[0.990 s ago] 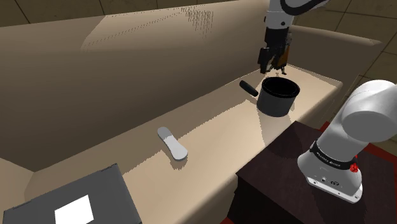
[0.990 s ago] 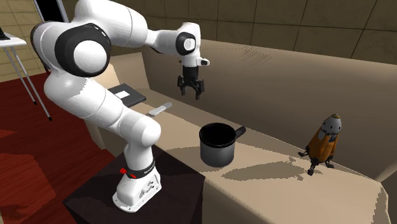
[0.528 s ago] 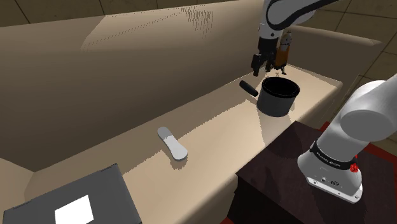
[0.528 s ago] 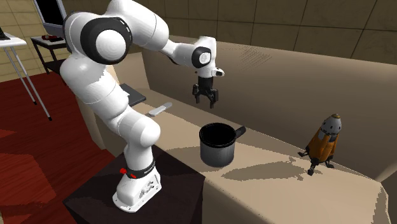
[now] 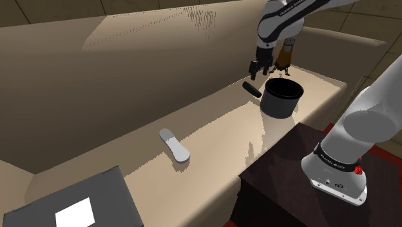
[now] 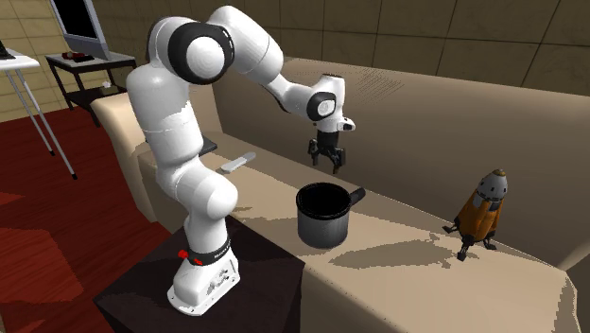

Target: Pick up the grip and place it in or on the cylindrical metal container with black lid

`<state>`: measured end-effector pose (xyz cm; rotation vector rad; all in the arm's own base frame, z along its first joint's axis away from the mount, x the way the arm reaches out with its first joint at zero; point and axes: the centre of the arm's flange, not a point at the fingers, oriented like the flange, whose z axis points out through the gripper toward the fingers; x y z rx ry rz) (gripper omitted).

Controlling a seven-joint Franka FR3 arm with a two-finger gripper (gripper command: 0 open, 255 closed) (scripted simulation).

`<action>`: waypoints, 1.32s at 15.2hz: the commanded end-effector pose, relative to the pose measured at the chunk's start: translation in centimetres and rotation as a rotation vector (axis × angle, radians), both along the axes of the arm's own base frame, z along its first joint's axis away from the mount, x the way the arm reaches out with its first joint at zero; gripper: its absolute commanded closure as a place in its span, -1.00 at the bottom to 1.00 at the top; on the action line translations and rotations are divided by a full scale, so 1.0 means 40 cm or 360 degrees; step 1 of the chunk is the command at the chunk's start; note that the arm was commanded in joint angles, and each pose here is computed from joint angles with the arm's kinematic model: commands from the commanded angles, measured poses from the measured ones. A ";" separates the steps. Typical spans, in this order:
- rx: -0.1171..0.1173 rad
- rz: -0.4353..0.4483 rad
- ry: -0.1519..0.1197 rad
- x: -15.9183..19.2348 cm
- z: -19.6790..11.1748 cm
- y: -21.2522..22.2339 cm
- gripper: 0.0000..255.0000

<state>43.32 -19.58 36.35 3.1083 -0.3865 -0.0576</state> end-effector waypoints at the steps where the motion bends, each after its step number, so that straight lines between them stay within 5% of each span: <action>1: -0.0002 -0.0023 -0.0014 0.026 -0.038 -0.049 -1.00; 10: 0.0003 -0.0122 -0.0067 0.145 -0.206 -0.256 -1.00; 20: 0.0003 -0.0127 -0.0070 0.151 -0.314 -0.267 -1.00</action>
